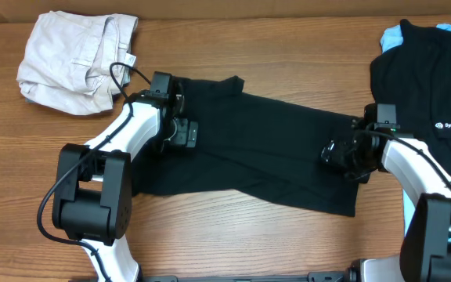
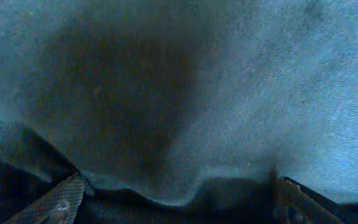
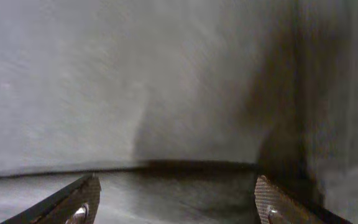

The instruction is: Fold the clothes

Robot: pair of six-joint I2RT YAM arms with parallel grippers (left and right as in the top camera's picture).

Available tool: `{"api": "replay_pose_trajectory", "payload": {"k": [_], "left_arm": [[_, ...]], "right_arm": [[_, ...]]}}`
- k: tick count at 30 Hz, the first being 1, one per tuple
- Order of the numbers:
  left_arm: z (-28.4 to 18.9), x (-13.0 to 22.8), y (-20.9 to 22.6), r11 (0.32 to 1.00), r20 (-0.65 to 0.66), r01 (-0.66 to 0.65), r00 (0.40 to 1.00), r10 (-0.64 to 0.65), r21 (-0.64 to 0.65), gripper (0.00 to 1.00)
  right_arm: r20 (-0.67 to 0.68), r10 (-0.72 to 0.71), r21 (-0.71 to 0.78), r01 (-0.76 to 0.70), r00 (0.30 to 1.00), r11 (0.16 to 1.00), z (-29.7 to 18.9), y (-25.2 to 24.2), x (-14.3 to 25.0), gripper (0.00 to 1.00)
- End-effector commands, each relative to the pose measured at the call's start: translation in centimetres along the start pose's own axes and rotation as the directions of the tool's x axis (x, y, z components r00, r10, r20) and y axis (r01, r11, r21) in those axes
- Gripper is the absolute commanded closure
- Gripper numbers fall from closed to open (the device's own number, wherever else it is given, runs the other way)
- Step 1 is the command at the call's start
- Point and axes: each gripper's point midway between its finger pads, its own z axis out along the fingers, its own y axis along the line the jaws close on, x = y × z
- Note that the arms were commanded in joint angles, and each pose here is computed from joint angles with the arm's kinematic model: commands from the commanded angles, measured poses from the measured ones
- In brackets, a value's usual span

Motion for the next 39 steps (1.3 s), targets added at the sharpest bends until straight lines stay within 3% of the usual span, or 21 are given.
{"api": "replay_pose_trajectory", "payload": {"k": [1, 7, 13, 18, 20, 25, 28, 31, 34, 39], "left_arm": [[1.5, 3.5, 2.1, 0.993, -0.141, 0.026, 0.989, -0.042, -0.117, 0.00], [0.9, 5.8, 3.7, 0.979, -0.228, -0.002, 0.973, -0.045, -0.202, 0.00], [0.6, 6.9, 3.6, 0.979, -0.272, -0.012, 0.961, -0.045, -0.203, 0.00], [-0.4, 6.3, 2.9, 0.986, -0.259, 0.000, 0.965, -0.045, -0.169, 0.00], [-1.9, 4.7, 2.3, 0.990, -0.215, 0.012, 0.976, -0.042, -0.139, 0.00], [-9.7, -4.6, -1.3, 1.000, 0.059, -0.024, 0.998, 0.023, 0.016, 0.00], [-13.4, -9.5, -3.1, 0.994, 0.246, -0.083, 0.967, 0.063, 0.071, 0.00], [-15.7, -13.9, -4.3, 0.987, 0.430, -0.144, 0.897, 0.102, 0.066, 0.00], [-15.2, -16.9, -5.2, 0.980, 0.521, -0.194, 0.842, 0.141, 0.049, 0.00], [-9.5, -19.1, -5.5, 0.970, 0.516, -0.241, 0.834, 0.196, 0.020, 0.00]], "right_arm": [[-0.018, 0.000, 0.019, 0.001, 1.000, 1.000, 0.0, -0.3, 0.4, 0.16], [-0.069, 0.018, 0.071, -0.013, 0.997, 0.997, 0.0, -1.4, 1.7, 0.16], [-0.126, 0.041, 0.097, -0.028, 0.991, 0.995, -0.3, -2.0, 3.2, 0.16], [-0.084, 0.025, 0.073, -0.019, 0.996, 0.997, -1.4, -1.0, 1.8, 0.16], [-0.059, 0.012, 0.062, -0.008, 0.998, 0.998, -2.8, -0.1, 0.7, 0.14], [0.071, -0.088, 0.009, 0.088, 0.994, 0.996, -9.1, 3.9, -4.2, 0.11], [0.157, -0.128, -0.015, 0.132, 0.979, 0.991, -11.8, 5.6, -6.4, 0.11], [0.226, -0.141, -0.035, 0.153, 0.964, 0.988, -13.2, 6.7, -8.0, 0.11], [0.251, -0.145, -0.042, 0.161, 0.957, 0.986, -13.3, 7.0, -8.7, 0.11], [0.255, -0.147, -0.042, 0.163, 0.956, 0.986, -13.2, 7.1, -8.8, 0.11]]}}
